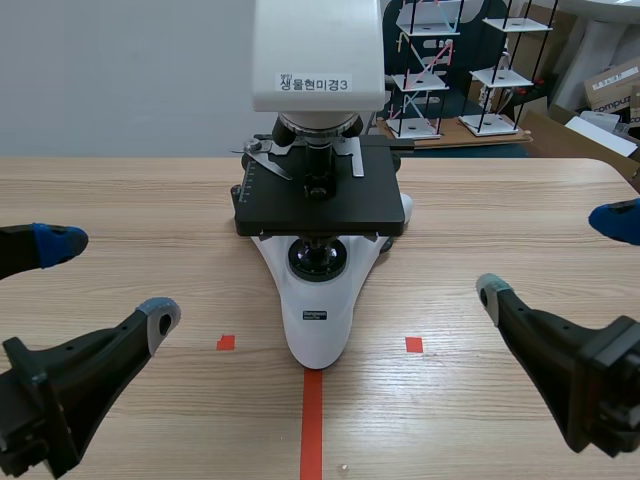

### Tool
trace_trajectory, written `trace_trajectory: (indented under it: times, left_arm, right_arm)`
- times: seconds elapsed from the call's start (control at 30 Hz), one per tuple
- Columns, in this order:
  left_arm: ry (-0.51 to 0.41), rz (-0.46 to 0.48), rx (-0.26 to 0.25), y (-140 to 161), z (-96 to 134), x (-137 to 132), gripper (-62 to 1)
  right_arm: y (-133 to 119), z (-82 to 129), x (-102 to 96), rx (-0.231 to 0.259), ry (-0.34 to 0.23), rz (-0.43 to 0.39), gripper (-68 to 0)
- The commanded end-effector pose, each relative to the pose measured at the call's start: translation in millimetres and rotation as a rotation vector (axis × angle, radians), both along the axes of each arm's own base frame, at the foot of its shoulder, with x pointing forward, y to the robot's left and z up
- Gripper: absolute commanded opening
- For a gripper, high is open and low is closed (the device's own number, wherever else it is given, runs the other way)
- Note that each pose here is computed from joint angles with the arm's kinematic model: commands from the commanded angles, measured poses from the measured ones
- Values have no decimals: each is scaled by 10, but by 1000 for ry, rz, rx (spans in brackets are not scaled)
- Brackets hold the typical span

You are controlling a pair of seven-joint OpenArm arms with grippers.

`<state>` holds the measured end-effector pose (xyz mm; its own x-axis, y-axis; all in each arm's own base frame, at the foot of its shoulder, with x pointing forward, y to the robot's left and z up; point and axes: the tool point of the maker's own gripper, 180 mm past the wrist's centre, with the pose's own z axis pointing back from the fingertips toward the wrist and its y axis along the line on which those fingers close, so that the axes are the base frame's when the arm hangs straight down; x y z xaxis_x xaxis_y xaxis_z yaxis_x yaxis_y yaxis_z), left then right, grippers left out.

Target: Return to the home posture

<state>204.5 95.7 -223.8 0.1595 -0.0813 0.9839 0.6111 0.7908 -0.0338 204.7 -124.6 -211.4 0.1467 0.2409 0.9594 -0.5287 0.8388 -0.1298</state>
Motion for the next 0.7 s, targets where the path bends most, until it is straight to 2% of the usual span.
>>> trace_trajectory:
  times: [0.0,0.2,0.43,0.67]
  left_arm:
    - [-23,-1,-20,-24,87,4,14]
    - [-23,-1,-20,-24,87,4,14]
    - [-23,-1,-20,-24,87,4,14]
    - [-23,-1,-20,-24,87,4,14]
  right_arm:
    - [4,57,27,10,-24,1,4]
    - [-5,44,26,3,-25,1,4]
    - [-65,50,35,23,-59,-9,4]
    - [-44,39,18,29,-52,6,4]
